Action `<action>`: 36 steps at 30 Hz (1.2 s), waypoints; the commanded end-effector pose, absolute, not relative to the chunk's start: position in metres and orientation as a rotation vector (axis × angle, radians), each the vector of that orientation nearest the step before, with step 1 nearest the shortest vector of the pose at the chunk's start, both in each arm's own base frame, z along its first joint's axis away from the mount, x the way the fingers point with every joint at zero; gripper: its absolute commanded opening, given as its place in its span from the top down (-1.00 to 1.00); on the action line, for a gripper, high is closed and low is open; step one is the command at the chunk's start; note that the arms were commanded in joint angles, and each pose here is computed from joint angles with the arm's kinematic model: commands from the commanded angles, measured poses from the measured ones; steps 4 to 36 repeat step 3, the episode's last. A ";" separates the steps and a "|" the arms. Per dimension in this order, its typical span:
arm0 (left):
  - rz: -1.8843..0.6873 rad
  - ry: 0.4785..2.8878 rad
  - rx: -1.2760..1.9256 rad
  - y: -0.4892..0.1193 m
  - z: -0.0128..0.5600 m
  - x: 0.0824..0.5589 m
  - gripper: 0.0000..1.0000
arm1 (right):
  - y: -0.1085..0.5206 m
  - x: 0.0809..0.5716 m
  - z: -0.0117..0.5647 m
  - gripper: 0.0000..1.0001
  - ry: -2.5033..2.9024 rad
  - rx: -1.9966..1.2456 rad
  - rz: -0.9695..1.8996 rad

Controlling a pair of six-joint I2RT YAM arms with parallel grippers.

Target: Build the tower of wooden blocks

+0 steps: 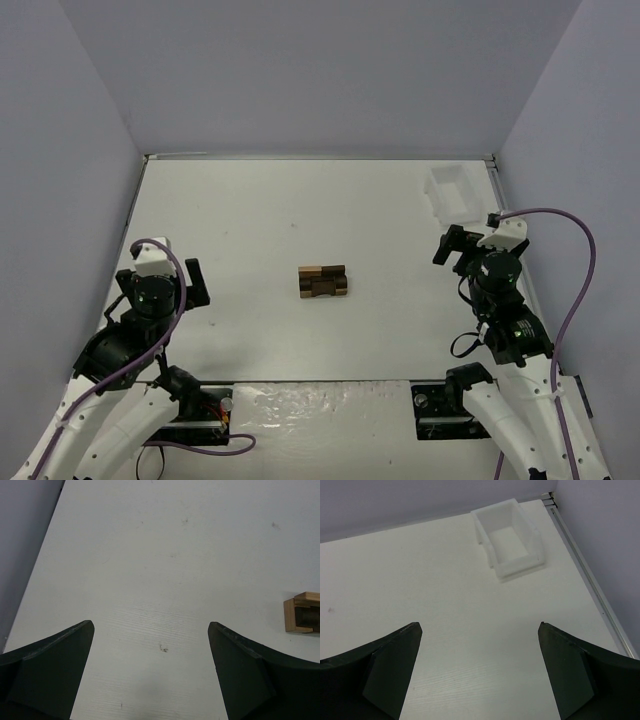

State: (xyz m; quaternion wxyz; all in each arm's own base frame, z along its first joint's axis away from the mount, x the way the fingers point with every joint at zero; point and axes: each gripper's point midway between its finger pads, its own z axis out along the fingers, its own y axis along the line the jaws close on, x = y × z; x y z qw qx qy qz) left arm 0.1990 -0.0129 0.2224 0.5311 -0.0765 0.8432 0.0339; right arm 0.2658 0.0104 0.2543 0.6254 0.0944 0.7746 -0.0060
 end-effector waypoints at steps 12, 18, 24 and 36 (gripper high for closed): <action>0.070 1.990 -0.176 -0.018 0.229 0.210 -0.94 | 0.011 0.271 0.272 -1.00 1.708 0.229 0.004; 0.070 1.990 -0.176 -0.018 0.229 0.210 -0.94 | 0.011 0.271 0.272 -1.00 1.708 0.229 0.004; 0.070 1.990 -0.176 -0.018 0.229 0.210 -0.94 | 0.011 0.271 0.272 -1.00 1.708 0.229 0.004; 0.070 1.990 -0.176 -0.018 0.229 0.210 -0.94 | 0.011 0.271 0.272 -1.00 1.708 0.229 0.004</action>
